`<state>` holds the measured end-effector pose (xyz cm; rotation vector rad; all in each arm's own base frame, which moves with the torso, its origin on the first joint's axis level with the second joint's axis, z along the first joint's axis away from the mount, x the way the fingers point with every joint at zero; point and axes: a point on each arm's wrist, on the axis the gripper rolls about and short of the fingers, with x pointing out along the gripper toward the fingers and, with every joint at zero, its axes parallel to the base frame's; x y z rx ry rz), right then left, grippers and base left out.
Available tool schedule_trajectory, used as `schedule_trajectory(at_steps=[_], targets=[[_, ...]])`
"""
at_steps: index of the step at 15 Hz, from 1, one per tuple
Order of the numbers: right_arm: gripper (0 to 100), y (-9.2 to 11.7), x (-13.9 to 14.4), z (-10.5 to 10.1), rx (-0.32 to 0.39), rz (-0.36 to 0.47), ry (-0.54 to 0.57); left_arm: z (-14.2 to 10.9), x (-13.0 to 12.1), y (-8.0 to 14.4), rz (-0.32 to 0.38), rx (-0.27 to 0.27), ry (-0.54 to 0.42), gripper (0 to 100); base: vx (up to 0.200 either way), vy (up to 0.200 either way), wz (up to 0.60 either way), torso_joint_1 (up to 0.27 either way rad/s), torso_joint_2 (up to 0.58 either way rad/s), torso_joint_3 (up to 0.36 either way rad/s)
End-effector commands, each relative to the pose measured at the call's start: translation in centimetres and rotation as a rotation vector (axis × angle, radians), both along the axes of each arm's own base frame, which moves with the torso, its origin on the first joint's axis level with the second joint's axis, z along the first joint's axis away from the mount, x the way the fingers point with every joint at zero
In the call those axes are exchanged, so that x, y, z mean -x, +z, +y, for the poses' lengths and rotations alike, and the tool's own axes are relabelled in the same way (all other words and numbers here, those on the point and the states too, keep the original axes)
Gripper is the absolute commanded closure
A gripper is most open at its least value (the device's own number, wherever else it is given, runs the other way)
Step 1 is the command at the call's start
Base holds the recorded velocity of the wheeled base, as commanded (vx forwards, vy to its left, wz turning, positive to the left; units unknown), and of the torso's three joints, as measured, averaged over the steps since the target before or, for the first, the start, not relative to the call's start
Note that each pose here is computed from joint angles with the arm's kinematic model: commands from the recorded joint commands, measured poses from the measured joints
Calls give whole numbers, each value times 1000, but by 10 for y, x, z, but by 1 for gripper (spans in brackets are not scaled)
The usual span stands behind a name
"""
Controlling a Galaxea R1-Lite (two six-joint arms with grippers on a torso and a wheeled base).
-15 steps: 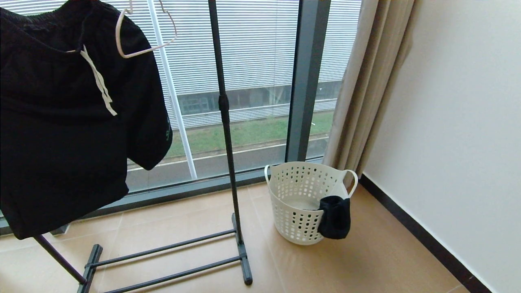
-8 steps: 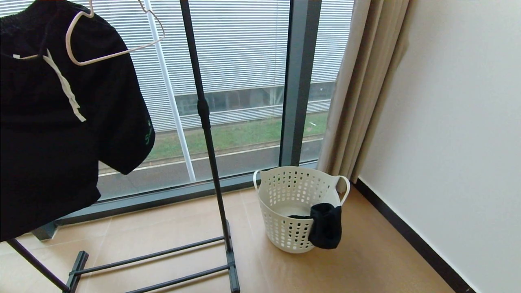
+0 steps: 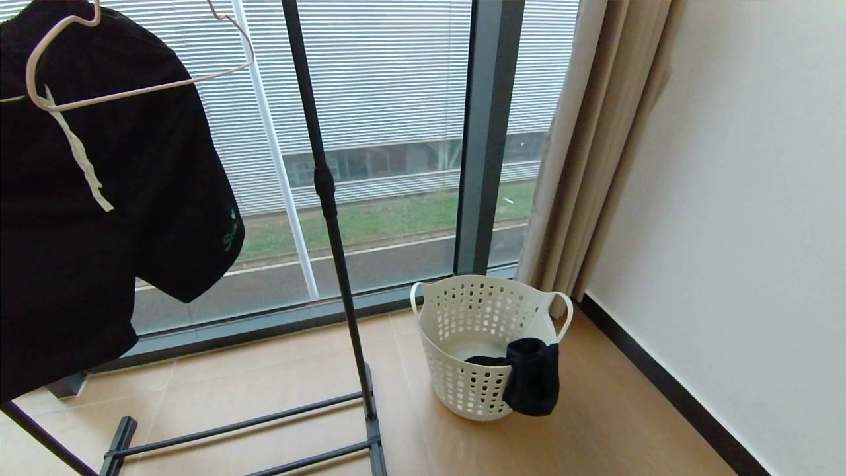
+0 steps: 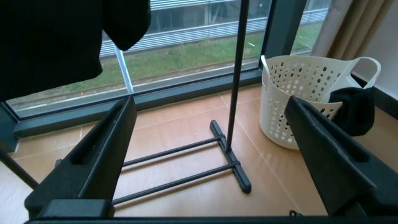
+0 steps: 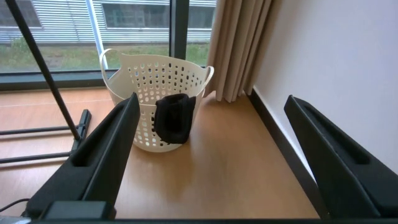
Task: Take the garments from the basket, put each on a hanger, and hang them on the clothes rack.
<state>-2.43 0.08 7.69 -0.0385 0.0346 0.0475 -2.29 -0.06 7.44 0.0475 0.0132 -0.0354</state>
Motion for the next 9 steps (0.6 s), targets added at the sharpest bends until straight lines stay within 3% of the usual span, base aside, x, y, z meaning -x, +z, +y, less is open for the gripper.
schedule_trajectory(at_steps=[1, 3, 9], targets=[[0, 0, 0, 0, 1, 1, 1, 0, 0, 0, -2, 0, 0, 0, 0, 0, 0, 0, 0, 0], [0, 0, 0, 0, -1, 1, 1, 0, 0, 0, -1, -27, -13, 0, 0, 0, 0, 0, 0, 0], [0, 0, 0, 0, -1, 3, 1, -1, 0, 0, -3, -24, -45, 0, 0, 0, 0, 0, 0, 0]])
